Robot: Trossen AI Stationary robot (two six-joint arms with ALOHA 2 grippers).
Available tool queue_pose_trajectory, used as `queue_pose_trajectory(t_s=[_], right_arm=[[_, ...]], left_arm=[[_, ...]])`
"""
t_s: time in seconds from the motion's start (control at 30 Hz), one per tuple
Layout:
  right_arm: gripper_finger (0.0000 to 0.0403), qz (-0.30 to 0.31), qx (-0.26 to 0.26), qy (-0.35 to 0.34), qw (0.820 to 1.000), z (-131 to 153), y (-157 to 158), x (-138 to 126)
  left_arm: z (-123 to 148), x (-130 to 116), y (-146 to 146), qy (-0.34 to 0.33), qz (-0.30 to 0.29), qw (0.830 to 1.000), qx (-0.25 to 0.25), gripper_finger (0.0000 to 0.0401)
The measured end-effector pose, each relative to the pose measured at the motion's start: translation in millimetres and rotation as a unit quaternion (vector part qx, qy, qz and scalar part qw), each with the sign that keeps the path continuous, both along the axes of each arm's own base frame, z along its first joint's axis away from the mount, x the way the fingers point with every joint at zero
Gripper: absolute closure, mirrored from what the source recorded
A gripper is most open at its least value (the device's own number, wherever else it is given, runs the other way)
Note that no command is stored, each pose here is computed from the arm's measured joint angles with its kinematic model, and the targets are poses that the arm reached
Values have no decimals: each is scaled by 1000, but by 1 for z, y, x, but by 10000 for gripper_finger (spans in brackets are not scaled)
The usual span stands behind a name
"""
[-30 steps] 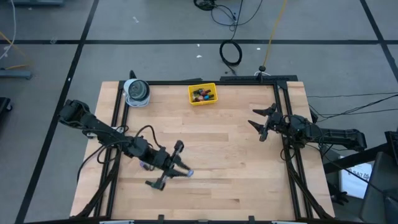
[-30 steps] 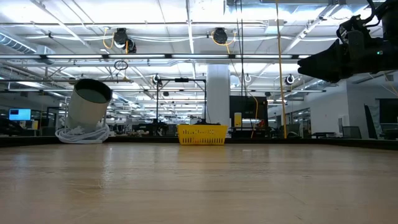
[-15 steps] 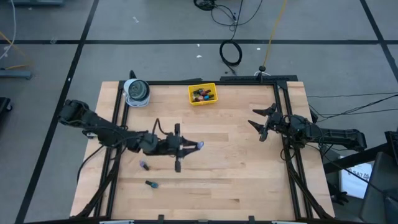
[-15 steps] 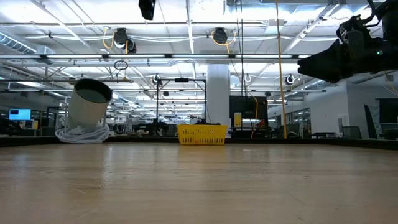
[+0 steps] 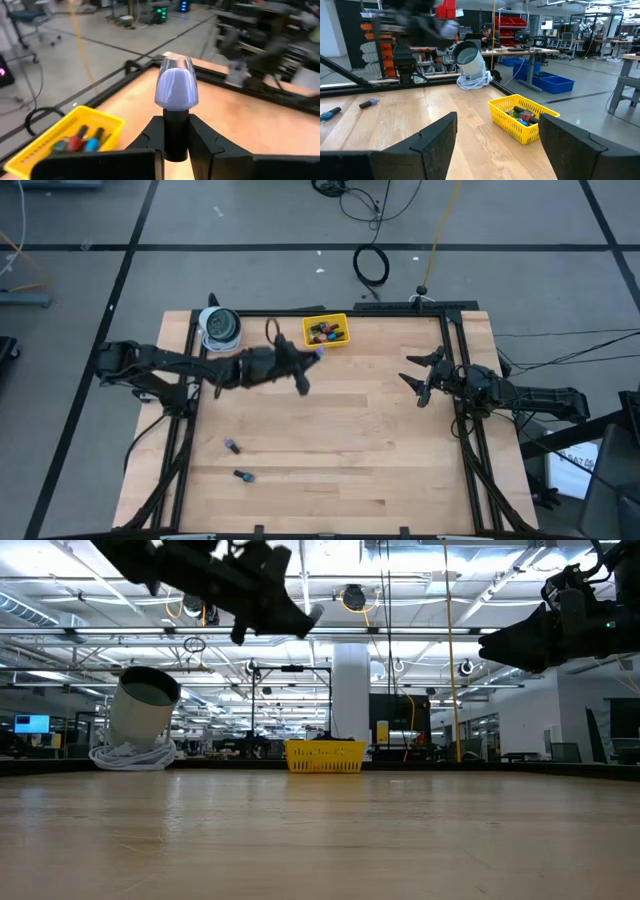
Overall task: Pick & Place Nail Polish
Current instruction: Put the light purple nail polish bottle into the yellow bin
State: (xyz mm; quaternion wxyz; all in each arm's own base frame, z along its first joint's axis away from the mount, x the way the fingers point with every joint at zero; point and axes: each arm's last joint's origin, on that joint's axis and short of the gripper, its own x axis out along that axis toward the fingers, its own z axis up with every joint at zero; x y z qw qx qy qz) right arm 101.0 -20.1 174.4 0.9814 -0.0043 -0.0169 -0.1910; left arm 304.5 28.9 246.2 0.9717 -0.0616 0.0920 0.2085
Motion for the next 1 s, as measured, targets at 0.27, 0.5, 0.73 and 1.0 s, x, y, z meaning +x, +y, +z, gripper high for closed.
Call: queue_pose_trajectory(t_s=[0.27,0.5,0.73,1.0], right_arm=[[135,0,0,0,1000,0,0,0],[135,0,0,0,1000,0,0,0],[135,0,0,0,1000,0,0,0],[135,0,0,0,1000,0,0,0]], left_arm=[[-5,-7,57,-2,37,999,-30,364],[-33,16,100,89,57,994,-37,364],[-62,63,146,222,78,969,-70,364],[-72,94,169,297,74,948,-84,364]])
